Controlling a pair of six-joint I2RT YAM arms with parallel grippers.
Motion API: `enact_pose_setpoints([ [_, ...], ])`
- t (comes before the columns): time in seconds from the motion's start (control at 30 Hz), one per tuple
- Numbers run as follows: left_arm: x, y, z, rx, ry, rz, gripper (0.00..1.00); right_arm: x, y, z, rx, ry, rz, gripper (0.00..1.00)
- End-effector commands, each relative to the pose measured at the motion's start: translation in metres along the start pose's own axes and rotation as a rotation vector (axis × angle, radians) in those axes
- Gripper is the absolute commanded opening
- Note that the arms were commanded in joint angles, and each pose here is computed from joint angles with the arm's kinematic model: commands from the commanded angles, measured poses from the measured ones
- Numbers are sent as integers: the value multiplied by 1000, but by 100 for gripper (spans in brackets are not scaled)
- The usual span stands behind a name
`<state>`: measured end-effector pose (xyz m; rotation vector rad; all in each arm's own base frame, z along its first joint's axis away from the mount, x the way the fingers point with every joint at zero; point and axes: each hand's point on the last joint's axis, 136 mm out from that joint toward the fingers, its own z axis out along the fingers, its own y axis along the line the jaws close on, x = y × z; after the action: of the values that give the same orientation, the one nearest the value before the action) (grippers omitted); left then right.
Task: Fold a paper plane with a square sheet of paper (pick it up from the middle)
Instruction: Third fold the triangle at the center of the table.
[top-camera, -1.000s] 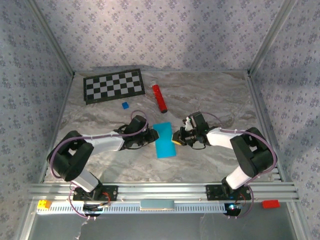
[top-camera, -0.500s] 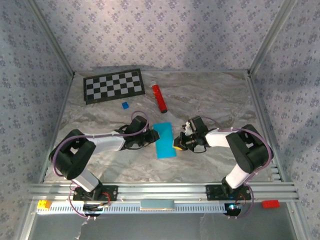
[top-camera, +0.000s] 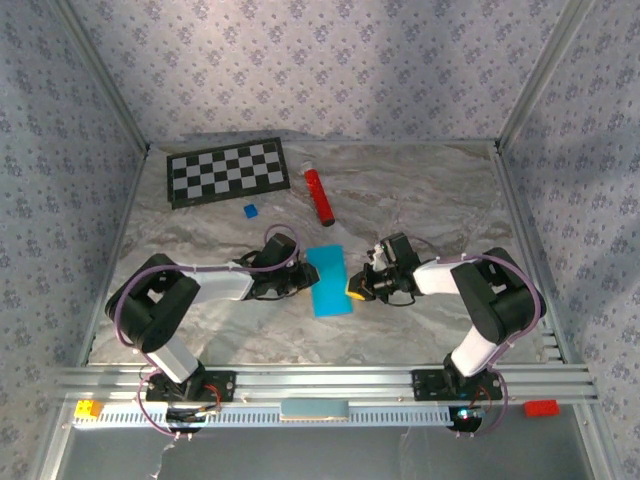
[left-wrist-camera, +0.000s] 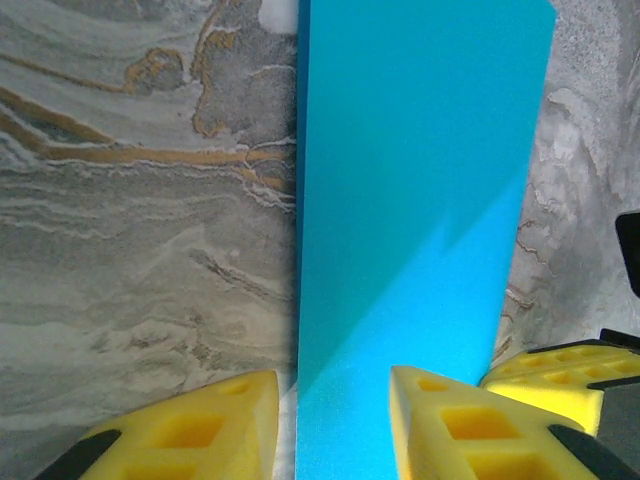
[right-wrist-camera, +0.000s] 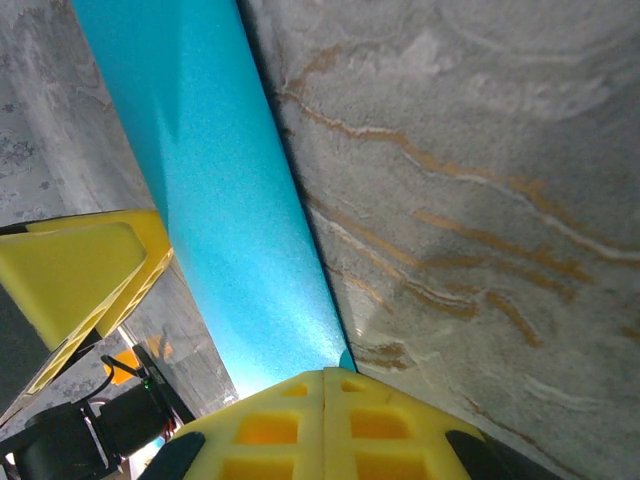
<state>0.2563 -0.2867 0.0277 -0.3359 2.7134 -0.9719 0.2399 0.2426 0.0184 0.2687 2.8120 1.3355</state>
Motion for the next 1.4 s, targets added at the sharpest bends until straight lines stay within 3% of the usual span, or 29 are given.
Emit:
enact_pose_setpoints([
  [0.0, 4, -12, 8, 33, 28, 13, 32, 11, -44, 4, 134, 12, 110, 5],
  [0.43, 3, -18, 9, 55, 21, 13, 25, 11, -46, 5, 142, 14, 115, 4],
  [1.37, -5, -21, 0, 106, -15, -30, 27, 10, -43, 5, 136, 11, 108, 4],
])
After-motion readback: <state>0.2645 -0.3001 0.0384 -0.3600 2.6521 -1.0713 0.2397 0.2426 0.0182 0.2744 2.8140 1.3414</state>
